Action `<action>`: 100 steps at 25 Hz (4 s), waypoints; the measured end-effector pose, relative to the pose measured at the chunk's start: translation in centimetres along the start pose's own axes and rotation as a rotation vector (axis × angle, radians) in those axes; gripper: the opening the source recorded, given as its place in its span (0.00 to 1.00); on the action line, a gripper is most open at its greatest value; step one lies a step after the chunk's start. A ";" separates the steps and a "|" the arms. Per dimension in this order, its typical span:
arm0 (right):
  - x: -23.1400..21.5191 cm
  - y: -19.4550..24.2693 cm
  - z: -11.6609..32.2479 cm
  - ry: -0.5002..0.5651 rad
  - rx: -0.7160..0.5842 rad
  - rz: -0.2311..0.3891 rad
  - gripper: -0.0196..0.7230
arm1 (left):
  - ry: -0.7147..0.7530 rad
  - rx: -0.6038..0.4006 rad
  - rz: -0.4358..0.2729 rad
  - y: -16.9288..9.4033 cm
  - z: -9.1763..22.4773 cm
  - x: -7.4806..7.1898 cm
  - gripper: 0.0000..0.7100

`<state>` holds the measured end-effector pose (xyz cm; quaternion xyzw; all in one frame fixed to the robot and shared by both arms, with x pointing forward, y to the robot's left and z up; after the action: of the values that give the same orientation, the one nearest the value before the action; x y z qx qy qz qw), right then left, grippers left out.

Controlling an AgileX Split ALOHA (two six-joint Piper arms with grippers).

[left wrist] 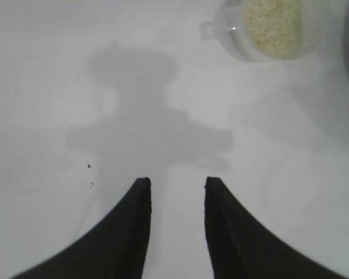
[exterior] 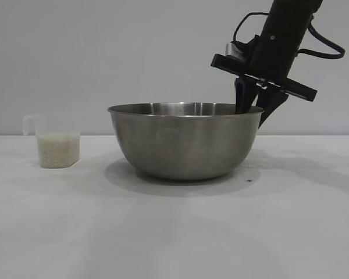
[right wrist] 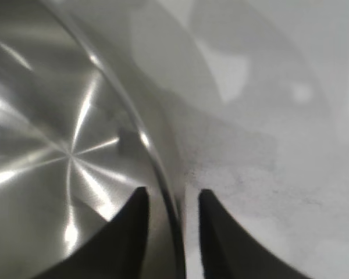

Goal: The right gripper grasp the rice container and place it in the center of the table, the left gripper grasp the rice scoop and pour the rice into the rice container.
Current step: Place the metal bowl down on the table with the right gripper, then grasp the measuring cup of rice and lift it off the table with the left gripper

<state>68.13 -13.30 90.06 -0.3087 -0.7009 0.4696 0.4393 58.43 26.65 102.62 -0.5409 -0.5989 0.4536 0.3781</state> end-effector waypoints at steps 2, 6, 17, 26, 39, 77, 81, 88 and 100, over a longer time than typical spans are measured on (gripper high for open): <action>0.0 0.0 0.0 0.013 0.000 0.000 0.52 | 0.002 0.000 0.000 0.0 0.0 0.0 0.30; 0.1 0.0 0.2 0.031 0.016 -0.003 0.75 | 0.001 0.000 0.001 0.0 0.0 0.0 0.30; 0.5 -4.1 0.1 -0.021 -0.041 0.081 0.65 | 0.000 0.001 0.003 0.0 0.0 0.0 0.30; -0.5 -7.0 1.1 -0.040 -0.011 0.236 0.62 | -0.001 0.002 0.008 0.0 0.0 -0.1 0.30; -2.8 -8.9 1.6 -0.027 -0.003 0.399 0.62 | 0.000 0.008 0.023 0.0 0.1 -0.3 0.30; -4.1 -18.7 8.2 0.100 -0.147 0.368 0.62 | 0.002 0.021 0.040 0.0 0.3 -0.6 0.30; -2.5 -20.1 10.2 0.087 -0.171 0.363 0.62 | 0.001 0.021 0.041 0.0 0.3 -0.6 0.30; -0.4 -22.0 13.6 0.067 -0.209 0.369 0.62 | 0.001 0.021 0.041 0.0 0.3 -0.6 0.30; 2.3 -22.3 20.0 0.051 -0.312 0.392 0.62 | 0.001 0.021 0.041 0.0 0.3 -0.6 0.30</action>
<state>48.63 -27.27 108.05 -0.5146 -0.6804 0.4239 0.3042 58.22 26.03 102.56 -0.5493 -0.5827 0.4673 0.3747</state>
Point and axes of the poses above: a point on each arm's last joint axis where the gripper is mounted, y pointing out along that axis toward the gripper, x along the wrist's bending axis when the last joint is at zero, z = x × y, the point moved 5 cm from there along y, pointing out along that axis toward the gripper, and after that the axes turned 14 degrees about -y, right-handed, at the moved point
